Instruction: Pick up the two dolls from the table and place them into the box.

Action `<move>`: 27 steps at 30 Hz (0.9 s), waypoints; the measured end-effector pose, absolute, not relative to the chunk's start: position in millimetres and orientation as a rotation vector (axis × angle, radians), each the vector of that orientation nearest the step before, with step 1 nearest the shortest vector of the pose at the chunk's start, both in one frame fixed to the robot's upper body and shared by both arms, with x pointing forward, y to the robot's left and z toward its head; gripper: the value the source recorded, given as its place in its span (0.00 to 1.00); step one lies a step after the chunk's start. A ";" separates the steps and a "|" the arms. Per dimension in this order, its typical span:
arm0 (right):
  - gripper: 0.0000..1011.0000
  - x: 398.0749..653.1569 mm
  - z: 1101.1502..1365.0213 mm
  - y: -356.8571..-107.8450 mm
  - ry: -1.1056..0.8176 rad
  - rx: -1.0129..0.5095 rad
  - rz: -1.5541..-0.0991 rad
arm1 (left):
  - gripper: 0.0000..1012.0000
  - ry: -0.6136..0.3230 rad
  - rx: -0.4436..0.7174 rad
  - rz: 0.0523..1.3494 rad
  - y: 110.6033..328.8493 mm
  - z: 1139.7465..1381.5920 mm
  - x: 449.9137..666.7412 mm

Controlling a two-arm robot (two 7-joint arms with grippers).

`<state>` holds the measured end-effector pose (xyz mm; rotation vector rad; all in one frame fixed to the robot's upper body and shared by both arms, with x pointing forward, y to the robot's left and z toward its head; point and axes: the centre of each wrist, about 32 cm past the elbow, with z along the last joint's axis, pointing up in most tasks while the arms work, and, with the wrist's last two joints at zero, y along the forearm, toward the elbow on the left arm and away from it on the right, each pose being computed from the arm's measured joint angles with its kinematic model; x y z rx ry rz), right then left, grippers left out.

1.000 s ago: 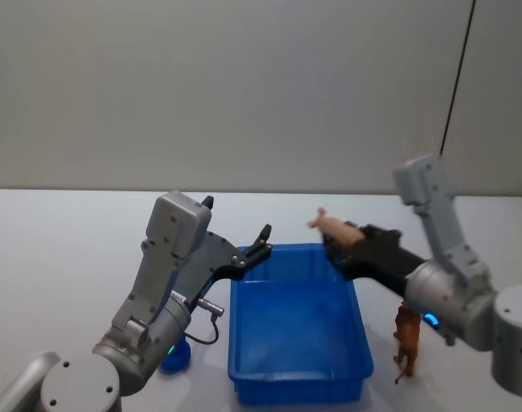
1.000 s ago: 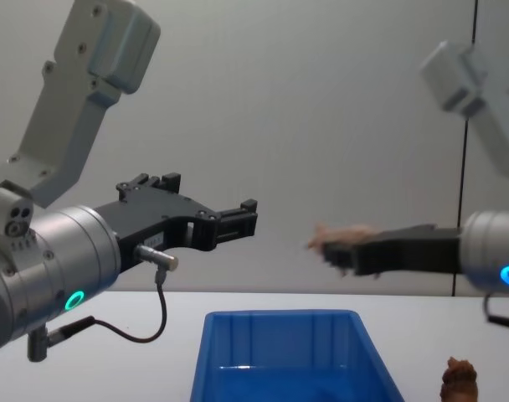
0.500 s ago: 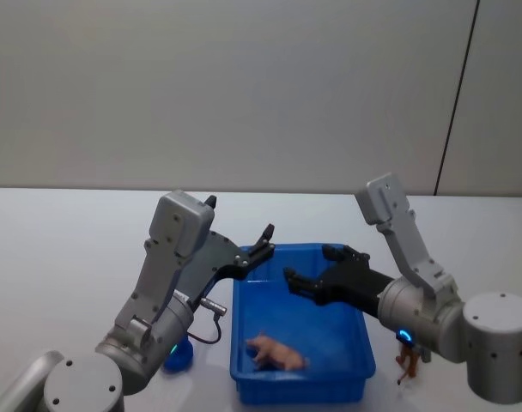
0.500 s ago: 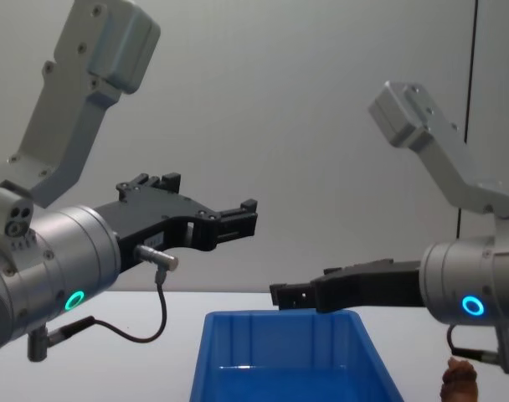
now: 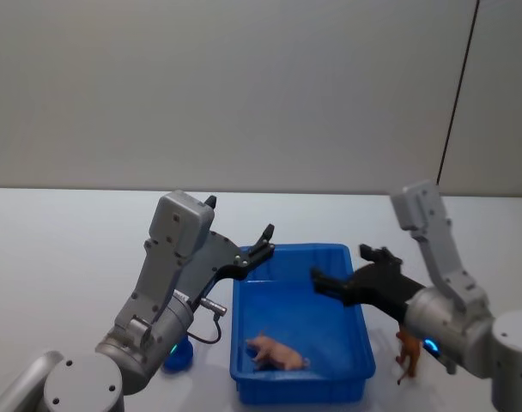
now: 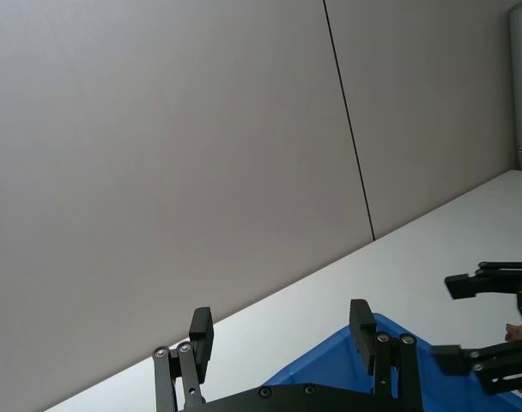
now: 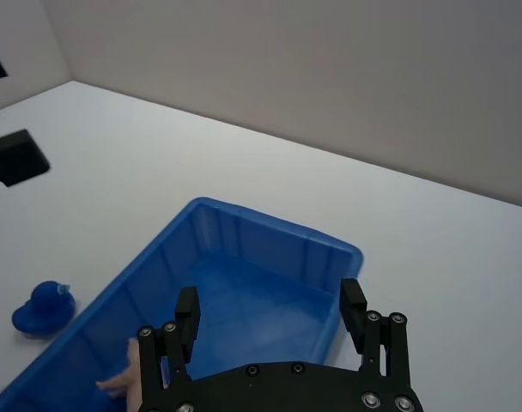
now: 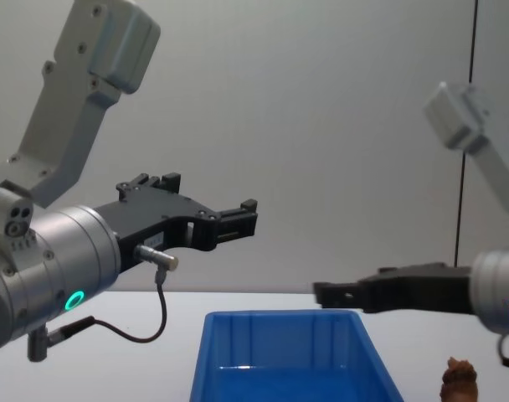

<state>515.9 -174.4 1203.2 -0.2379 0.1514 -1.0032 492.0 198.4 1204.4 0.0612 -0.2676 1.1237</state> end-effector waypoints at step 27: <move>0.99 497.6 1179.7 -222.4 0.293 -0.346 -1.196 | 0.99 -0.268 0.061 1.124 198.4 1204.4 492.0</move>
